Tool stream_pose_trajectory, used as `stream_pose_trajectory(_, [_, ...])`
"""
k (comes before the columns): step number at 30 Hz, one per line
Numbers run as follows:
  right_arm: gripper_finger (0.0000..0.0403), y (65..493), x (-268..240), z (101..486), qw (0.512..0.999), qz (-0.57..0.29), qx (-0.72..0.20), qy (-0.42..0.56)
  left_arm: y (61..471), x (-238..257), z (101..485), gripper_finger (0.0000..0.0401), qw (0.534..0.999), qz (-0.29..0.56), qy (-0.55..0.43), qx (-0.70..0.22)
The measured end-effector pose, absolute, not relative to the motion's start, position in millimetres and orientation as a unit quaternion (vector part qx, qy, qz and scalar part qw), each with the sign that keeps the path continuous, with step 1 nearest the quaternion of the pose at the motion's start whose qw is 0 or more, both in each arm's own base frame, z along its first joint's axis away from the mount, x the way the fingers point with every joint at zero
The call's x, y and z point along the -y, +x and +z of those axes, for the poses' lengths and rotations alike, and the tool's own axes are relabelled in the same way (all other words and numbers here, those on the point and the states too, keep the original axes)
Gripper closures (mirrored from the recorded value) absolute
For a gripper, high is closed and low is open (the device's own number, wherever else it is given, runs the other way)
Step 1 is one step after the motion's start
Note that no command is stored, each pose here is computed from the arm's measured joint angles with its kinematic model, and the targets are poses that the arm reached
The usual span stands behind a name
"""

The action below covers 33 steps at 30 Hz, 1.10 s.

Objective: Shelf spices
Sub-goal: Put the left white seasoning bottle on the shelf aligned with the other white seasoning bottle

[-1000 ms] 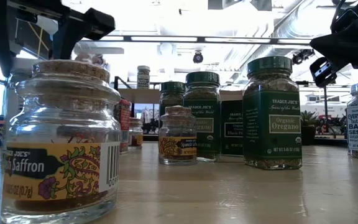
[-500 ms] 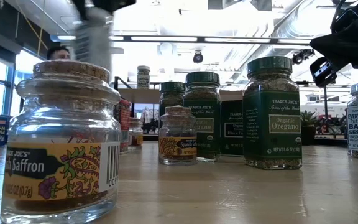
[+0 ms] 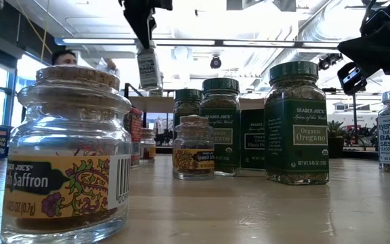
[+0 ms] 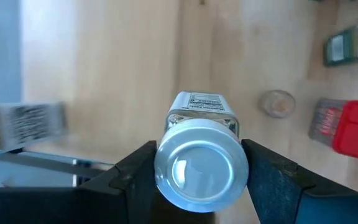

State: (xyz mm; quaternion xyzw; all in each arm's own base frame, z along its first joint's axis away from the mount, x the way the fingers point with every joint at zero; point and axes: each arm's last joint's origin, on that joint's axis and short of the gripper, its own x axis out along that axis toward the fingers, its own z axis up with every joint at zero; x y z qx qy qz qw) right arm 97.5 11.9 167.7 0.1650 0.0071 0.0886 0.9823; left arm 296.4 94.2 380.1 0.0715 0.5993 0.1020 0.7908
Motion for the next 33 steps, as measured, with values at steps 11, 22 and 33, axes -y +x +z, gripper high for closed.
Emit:
stream_pose_trajectory(11, [0.0403,97.5,-11.9,167.7,0.982,0.089,-0.007,0.165,273.9,-159.8,389.2,0.0198,0.803,0.127,0.057,-0.579])
stream_pose_trajectory(22, [0.0403,97.5,-11.9,167.7,0.982,0.089,-0.007,0.165,279.1,-191.0,365.8,0.0162,0.78,0.119,0.053,-0.612])
stream_pose_trajectory(33, [0.0403,97.5,-11.9,167.6,0.982,0.089,-0.007,0.165,284.7,-197.0,367.0,0.0152,0.78,0.127,0.112,-0.602])
